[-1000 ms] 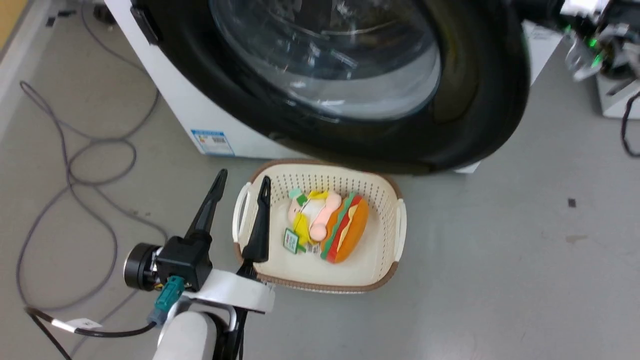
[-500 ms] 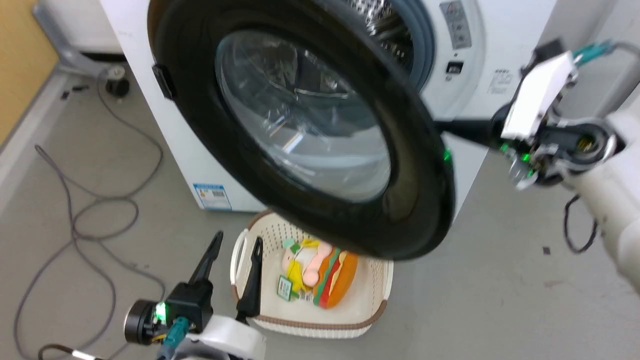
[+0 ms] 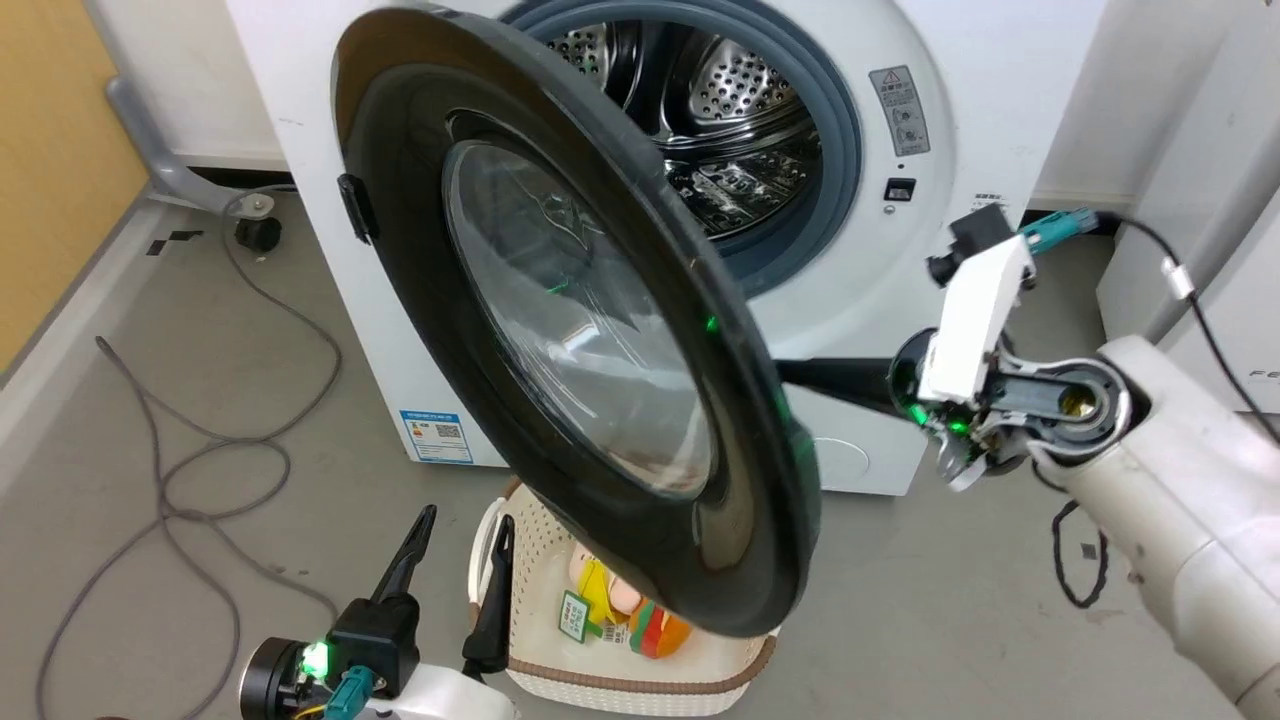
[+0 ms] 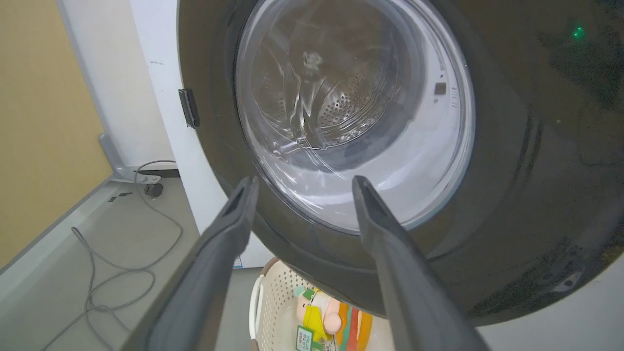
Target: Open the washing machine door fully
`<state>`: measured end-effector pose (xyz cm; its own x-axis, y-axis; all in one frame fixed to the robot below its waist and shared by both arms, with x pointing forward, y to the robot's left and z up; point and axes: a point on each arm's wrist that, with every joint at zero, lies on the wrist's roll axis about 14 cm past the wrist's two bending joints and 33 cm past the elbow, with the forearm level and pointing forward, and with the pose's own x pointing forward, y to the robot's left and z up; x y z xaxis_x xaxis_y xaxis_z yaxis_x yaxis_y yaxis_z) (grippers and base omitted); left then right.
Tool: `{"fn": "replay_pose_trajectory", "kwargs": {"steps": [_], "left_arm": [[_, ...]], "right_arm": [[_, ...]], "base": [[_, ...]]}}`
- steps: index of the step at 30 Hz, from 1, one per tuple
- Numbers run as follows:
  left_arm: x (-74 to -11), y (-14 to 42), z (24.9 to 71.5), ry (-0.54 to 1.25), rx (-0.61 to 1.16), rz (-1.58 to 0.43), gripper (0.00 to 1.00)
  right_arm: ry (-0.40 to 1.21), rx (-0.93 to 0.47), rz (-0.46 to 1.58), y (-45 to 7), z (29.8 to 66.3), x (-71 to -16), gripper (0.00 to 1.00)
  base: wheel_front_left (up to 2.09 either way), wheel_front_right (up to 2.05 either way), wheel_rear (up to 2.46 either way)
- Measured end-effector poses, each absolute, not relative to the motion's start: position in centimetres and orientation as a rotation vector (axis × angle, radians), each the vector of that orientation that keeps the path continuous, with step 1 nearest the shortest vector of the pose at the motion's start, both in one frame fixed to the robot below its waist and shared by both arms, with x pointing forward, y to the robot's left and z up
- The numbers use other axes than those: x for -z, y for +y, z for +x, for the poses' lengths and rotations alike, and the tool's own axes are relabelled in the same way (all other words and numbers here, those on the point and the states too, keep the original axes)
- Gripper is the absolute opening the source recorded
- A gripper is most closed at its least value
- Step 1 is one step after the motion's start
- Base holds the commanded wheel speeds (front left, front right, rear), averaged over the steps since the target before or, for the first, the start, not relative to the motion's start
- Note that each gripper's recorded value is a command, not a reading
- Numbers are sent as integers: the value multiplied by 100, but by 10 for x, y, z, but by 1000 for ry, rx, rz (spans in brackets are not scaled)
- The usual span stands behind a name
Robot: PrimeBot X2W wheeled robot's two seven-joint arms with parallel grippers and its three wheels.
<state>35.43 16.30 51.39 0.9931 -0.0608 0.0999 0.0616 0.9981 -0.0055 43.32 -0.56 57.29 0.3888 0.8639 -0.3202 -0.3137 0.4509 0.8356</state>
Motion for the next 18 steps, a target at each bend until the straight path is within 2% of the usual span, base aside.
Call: {"fn": "replay_pose_trajectory", "kwargs": {"steps": [18], "left_arm": [[-514,166,353,-100,55,2,100]], "right_arm": [[895,-1038,822,45,386,-575,0]], "base": [[0,0,0]]}}
